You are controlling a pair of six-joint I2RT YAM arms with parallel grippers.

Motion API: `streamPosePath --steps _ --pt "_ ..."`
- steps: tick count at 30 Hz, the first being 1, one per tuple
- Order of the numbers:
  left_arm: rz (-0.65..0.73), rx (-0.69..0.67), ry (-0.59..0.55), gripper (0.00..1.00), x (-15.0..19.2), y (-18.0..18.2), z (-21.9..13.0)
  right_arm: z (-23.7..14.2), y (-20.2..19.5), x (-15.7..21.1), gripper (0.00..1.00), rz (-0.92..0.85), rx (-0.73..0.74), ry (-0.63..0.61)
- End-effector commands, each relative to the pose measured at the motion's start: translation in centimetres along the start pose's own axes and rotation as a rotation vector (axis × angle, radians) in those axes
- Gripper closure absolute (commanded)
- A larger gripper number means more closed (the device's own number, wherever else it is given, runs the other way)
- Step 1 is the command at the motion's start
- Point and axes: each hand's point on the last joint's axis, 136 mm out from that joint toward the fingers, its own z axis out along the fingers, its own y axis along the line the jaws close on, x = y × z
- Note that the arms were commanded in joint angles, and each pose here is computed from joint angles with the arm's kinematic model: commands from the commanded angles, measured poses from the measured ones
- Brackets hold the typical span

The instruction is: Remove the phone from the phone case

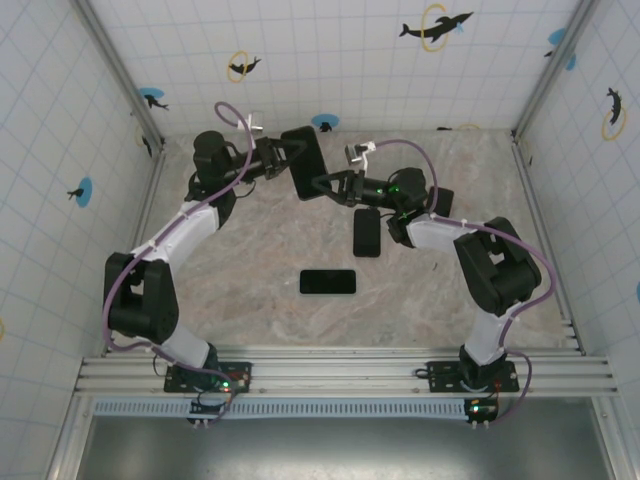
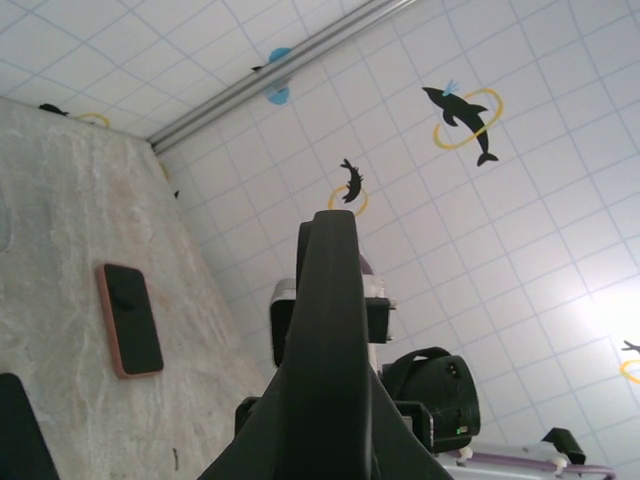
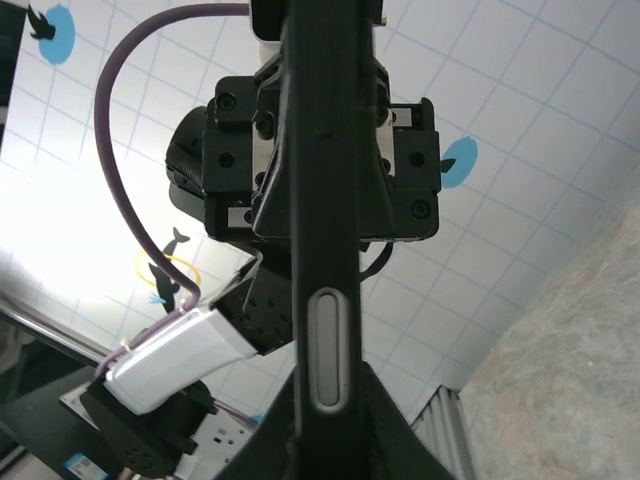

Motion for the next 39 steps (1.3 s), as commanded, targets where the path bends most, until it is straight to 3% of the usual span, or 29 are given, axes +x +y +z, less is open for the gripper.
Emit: streamPosePath --steps 1,6,9,16,21,26,39 --pt "0.068 0.063 0.0 1.0 -0.7 -1.8 0.5 -0.2 2.2 -0.2 0.79 -0.057 -0.068 -0.012" --pt "0.042 0.05 -0.039 1.0 -1.7 -1.7 0.6 -0.5 2.2 -0.3 0.72 -0.069 -0.057 -0.019" --pt "0.027 0.028 -0.095 1.0 -2.7 -1.6 0.4 -0.9 1.6 -0.4 0.61 -0.091 -0.025 -0.034" --pt "-0.012 -0.095 -0.32 1.0 -5.1 -0.5 -1.5 -2.5 -0.9 0.4 0.45 -0.196 0.18 -0.1" --pt "-0.032 -0.126 -0.421 1.0 -5.3 -0.7 -2.0 -2.3 0.3 1.6 0.44 -0.259 0.171 -0.148" --pt "-0.048 -0.107 -0.497 1.0 -5.1 -1.8 -2.2 -2.0 0.8 1.2 0.49 -0.265 0.147 -0.254" --pt "-0.076 -0.087 -0.495 1.0 -4.1 -3.2 -1.5 -0.3 2.6 -0.7 0.56 -0.306 0.078 -0.333"
